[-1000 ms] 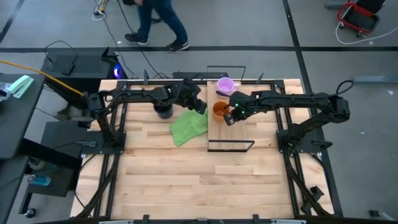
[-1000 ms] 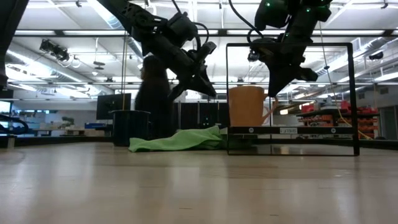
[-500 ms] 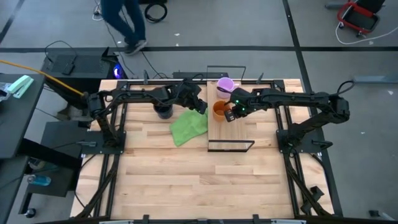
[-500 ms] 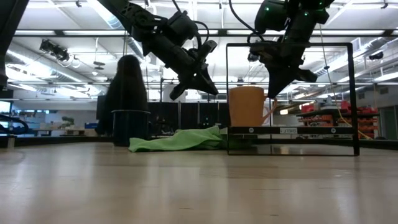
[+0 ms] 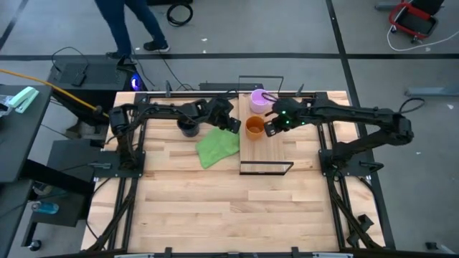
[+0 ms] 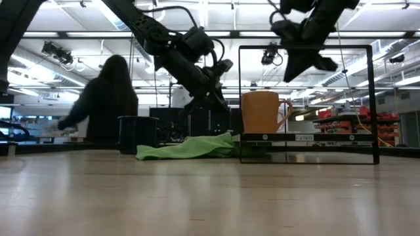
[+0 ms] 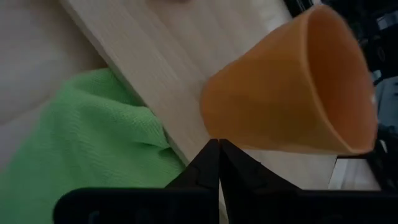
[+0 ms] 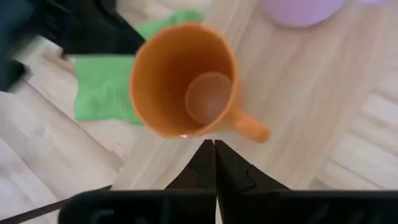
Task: Stack small to large cups/mugs on shelf
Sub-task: Put the orange mug on the shelf
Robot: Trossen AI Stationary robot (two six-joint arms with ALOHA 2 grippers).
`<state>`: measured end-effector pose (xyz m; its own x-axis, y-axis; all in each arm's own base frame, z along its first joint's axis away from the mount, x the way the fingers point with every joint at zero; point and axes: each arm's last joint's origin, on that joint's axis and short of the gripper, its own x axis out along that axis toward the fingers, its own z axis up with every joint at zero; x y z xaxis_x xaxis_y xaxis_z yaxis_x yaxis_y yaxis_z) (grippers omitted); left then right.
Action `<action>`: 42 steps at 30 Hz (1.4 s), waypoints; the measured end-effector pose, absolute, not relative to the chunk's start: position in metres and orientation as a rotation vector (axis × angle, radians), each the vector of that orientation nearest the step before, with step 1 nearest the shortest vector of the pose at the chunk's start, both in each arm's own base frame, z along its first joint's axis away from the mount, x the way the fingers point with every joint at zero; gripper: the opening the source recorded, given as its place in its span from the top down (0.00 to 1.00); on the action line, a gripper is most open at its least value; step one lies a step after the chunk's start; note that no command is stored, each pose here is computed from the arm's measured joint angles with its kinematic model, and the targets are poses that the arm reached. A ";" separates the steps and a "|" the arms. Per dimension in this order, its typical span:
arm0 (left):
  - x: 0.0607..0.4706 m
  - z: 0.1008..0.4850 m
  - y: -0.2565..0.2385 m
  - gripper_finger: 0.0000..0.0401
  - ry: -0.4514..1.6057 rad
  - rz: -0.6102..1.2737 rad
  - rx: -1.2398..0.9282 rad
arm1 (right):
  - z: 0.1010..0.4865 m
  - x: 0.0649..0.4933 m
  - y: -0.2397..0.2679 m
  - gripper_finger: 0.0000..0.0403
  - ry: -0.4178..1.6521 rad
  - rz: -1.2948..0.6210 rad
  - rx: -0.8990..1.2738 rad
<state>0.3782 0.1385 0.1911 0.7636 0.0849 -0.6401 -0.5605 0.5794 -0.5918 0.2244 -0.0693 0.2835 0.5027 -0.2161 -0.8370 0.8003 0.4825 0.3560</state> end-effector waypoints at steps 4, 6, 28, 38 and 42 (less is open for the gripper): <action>0.381 0.185 0.138 0.97 0.607 0.401 -0.891 | 0.289 0.208 -0.066 1.00 0.842 -0.778 0.810; 0.383 0.186 0.138 0.96 0.585 0.395 -0.891 | 0.287 0.202 -0.065 1.00 0.890 -0.819 0.792; 0.391 0.195 0.134 0.96 0.491 0.308 -0.897 | 0.271 0.212 -0.069 1.00 0.949 -0.861 0.772; 0.392 0.196 0.133 0.95 0.485 0.296 -0.898 | 0.272 0.213 -0.070 1.00 0.928 -0.874 0.773; 0.392 0.197 0.133 0.95 0.476 0.293 -0.898 | 0.272 0.213 -0.070 1.00 0.928 -0.875 0.773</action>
<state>0.3924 0.1328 0.1970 0.8579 0.0464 -0.5118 -0.4356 0.5941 -0.6763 0.2132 -0.0697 0.2717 0.3268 -0.2879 -0.9002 0.8818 0.4356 0.1808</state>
